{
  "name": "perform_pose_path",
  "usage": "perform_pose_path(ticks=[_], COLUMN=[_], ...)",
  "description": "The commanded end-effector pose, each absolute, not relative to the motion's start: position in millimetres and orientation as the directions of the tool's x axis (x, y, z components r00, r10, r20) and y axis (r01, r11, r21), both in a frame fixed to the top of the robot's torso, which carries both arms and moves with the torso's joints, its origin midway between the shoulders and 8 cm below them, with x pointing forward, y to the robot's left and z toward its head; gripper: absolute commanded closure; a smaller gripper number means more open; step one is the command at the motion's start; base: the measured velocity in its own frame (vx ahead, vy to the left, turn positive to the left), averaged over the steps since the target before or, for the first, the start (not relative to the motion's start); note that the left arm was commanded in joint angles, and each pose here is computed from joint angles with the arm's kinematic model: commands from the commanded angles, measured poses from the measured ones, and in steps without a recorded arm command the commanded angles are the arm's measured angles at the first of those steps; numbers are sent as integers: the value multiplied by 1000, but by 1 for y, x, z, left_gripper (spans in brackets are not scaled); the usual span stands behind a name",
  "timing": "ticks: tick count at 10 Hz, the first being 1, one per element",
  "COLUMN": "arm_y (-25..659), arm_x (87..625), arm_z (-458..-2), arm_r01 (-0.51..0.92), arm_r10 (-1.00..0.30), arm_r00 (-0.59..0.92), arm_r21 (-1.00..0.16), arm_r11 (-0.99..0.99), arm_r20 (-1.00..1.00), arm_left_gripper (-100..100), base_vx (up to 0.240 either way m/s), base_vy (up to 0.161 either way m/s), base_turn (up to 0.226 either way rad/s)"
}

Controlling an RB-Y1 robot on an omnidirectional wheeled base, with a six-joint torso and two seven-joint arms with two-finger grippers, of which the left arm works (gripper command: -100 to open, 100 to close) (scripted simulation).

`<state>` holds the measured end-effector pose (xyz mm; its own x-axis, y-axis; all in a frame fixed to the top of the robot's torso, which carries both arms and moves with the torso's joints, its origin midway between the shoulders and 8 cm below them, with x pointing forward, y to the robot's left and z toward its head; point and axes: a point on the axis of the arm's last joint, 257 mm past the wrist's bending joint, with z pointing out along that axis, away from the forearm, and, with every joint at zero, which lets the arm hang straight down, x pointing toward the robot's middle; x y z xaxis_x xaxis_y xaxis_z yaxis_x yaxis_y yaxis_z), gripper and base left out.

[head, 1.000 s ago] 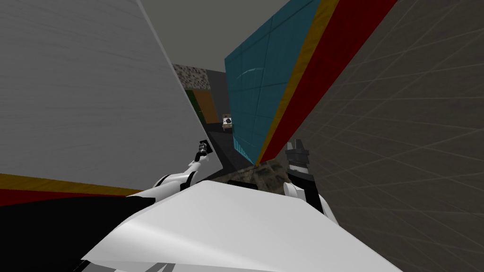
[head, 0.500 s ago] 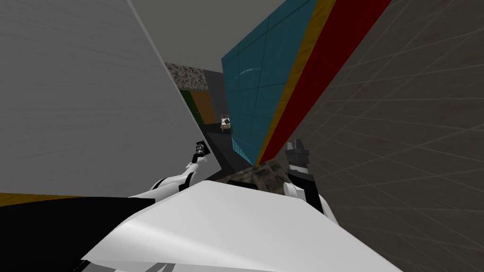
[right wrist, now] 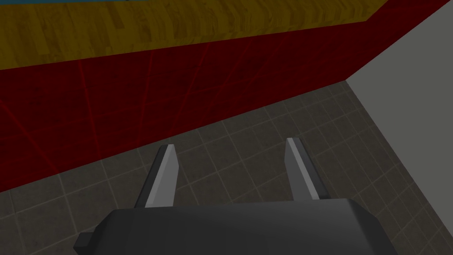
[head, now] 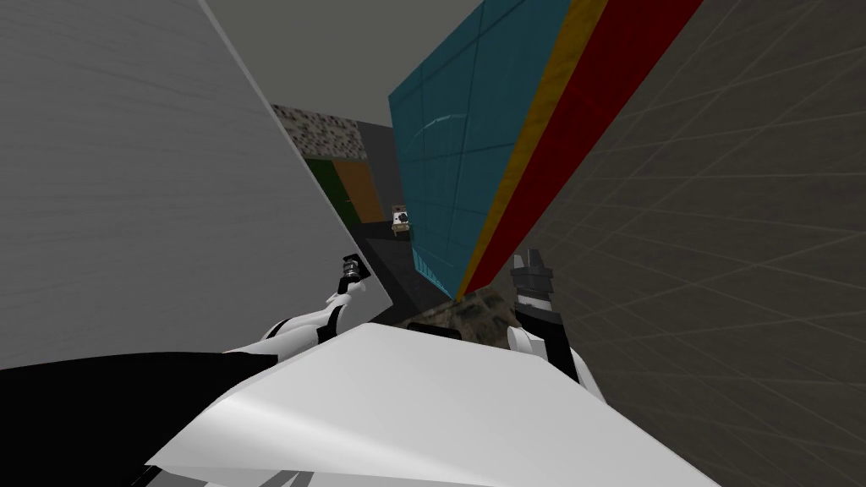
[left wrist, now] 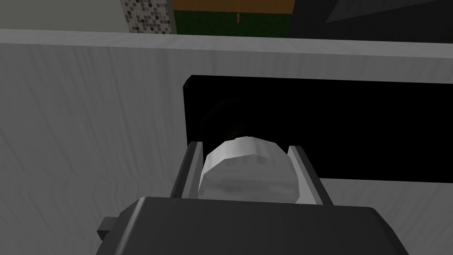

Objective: Push the door open

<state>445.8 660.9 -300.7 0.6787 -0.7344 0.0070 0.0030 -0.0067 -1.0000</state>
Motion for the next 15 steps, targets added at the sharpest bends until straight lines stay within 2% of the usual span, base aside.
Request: perform_pose_path(ticks=[1, 15], arm_y=[671, 733], arm_x=[436, 360], arm_z=[-297, -302], arm_r01=[4, -6], arm_r10=[-721, -589], arm_r00=[693, 808], arm_r21=[-1000, -1000], arm_r11=[-2, -8], arm_r20=[4, 0], arm_left_gripper=[100, 100], base_vx=[55, 69], base_vy=[5, 11], base_turn=[-27, -41])
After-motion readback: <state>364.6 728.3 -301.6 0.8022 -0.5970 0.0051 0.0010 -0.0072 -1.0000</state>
